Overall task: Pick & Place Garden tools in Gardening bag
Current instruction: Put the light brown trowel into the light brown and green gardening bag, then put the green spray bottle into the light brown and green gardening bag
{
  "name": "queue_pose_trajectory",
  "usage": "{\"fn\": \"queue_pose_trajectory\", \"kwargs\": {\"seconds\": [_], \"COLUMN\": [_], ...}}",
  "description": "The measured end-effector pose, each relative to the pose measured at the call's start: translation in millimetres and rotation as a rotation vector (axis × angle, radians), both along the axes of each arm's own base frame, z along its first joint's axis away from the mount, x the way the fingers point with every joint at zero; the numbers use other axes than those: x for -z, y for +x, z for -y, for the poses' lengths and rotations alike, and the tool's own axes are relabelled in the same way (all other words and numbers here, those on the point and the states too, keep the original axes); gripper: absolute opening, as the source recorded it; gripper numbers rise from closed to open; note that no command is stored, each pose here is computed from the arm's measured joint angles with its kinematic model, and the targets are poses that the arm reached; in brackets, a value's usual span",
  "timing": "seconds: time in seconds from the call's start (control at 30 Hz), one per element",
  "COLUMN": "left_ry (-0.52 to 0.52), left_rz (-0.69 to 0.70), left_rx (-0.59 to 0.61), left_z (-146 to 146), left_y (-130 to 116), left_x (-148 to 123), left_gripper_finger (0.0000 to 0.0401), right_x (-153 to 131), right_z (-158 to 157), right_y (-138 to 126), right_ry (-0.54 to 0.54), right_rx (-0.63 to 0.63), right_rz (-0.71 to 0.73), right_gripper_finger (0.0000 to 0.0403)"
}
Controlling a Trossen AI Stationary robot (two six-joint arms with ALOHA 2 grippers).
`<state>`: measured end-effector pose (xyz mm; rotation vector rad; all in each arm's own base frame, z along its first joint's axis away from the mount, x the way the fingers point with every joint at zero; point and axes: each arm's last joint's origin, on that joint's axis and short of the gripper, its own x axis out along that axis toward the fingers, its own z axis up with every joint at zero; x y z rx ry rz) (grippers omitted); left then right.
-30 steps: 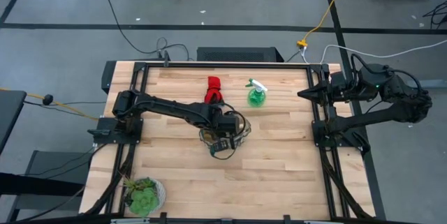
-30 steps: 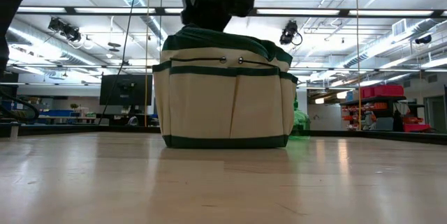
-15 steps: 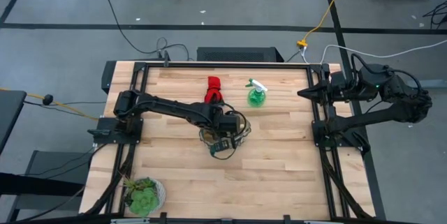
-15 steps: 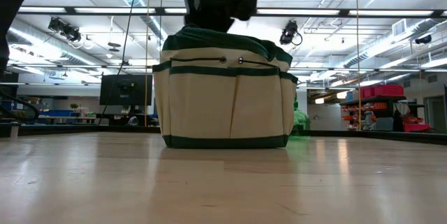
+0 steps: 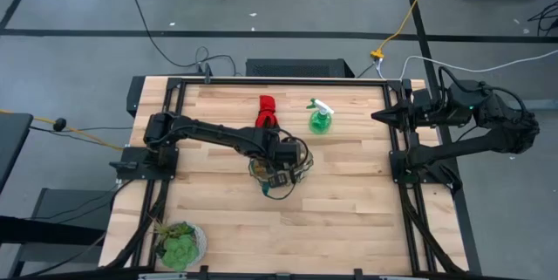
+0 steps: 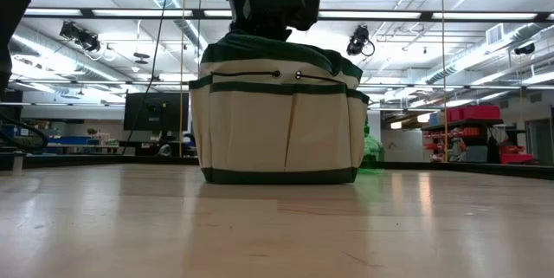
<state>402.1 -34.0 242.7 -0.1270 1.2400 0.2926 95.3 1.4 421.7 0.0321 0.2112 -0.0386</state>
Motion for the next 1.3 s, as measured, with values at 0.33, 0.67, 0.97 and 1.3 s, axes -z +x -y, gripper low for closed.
{"fn": "queue_pose_trajectory", "kwargs": {"seconds": [0.33,0.67,0.97,1.3], "left_ry": [0.001,-0.044,0.072,0.104], "left_rz": [0.007,0.030,0.155,0.253], "left_rx": [0.001,0.022,0.074,0.045], "left_z": [1,2,-1,-22], "left_y": [1,2,3,-1], "left_x": [0,-16,-90,-130], "left_gripper_finger": [0.0154,0.0228,0.0211,0.0199], "right_x": [0,0,1,4], "right_z": [0,0,0,-1], "right_y": [0,0,6,14], "right_ry": [0.002,0.026,0.025,0.018], "right_rx": [0.000,0.006,0.006,0.005], "right_rz": [0.000,0.001,-0.018,-0.045], "right_gripper_finger": [0.0000,0.0000,0.0000,0.0000]}}
